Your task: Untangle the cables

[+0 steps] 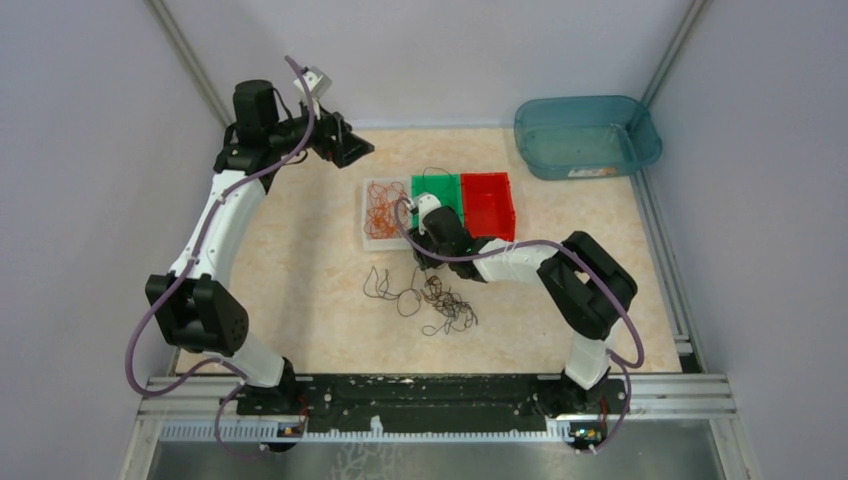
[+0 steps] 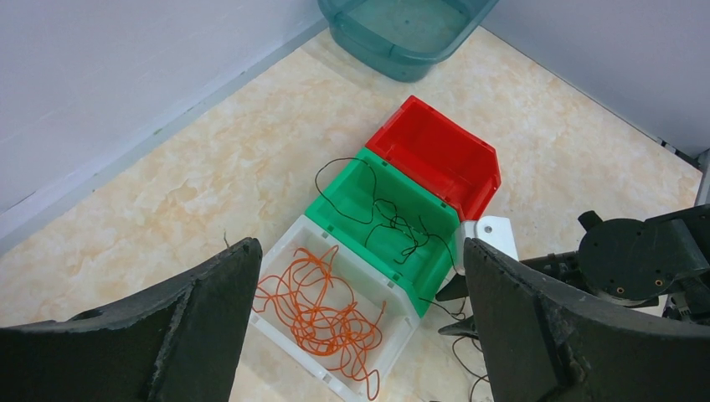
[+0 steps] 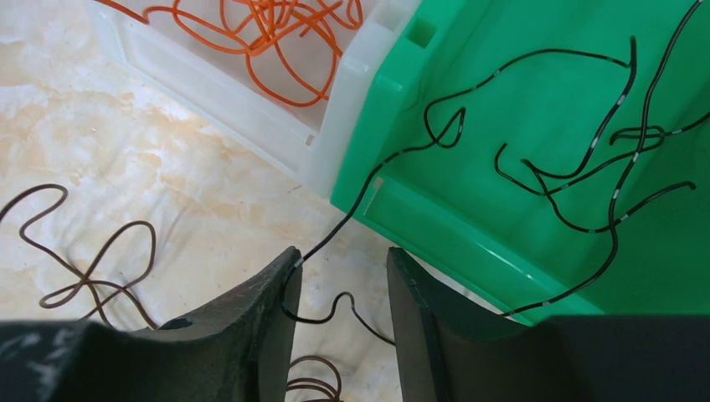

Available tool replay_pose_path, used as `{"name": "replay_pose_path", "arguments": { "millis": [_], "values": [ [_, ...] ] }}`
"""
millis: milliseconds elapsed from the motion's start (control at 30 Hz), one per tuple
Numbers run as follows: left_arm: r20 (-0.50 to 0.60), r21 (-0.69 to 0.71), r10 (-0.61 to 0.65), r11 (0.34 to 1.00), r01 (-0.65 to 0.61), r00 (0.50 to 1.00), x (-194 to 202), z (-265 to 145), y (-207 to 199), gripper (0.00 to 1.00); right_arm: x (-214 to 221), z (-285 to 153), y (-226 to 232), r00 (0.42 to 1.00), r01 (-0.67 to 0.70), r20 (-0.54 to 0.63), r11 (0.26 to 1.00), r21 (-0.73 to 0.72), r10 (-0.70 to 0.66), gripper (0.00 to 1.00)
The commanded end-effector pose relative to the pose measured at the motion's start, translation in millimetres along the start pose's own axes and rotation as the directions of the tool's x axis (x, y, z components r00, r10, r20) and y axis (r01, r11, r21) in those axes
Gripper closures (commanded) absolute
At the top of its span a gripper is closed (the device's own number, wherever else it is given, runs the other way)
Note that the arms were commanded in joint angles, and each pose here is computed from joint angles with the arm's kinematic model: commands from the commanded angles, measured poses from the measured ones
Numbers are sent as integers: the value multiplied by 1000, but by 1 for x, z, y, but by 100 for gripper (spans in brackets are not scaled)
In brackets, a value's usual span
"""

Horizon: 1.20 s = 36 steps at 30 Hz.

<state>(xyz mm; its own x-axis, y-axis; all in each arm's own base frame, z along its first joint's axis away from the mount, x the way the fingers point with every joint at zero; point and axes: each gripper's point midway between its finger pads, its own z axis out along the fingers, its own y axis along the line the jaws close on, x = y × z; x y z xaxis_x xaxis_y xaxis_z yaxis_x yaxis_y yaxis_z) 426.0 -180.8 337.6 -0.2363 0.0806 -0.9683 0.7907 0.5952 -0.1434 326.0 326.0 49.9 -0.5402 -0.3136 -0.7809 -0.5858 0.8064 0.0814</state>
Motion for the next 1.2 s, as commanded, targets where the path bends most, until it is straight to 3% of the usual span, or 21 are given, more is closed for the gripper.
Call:
{"name": "replay_pose_path", "arguments": {
  "millis": [0, 800, 1067, 1167],
  "values": [
    [36, 17, 32, 999, -32, 999, -13, -9, -8, 5, -40, -5, 19, 991, -65, 116, 996, -66, 73, 56],
    [40, 26, 27, 999, -29, 999, -11, -14, -8, 5, -11, 16, -5, 986, -139, 102, 986, 90, 130, 78],
    [41, 33, 15, 999, -16, 999, -9, -13, -9, 5, -49, -10, -3, 973, -144, 194, 986, 80, 127, 99],
    [44, 36, 14, 999, -15, 999, -10, -13, -9, 5, -70, -22, -4, 965, -133, 239, 988, 77, 111, 100]
  ]
}}
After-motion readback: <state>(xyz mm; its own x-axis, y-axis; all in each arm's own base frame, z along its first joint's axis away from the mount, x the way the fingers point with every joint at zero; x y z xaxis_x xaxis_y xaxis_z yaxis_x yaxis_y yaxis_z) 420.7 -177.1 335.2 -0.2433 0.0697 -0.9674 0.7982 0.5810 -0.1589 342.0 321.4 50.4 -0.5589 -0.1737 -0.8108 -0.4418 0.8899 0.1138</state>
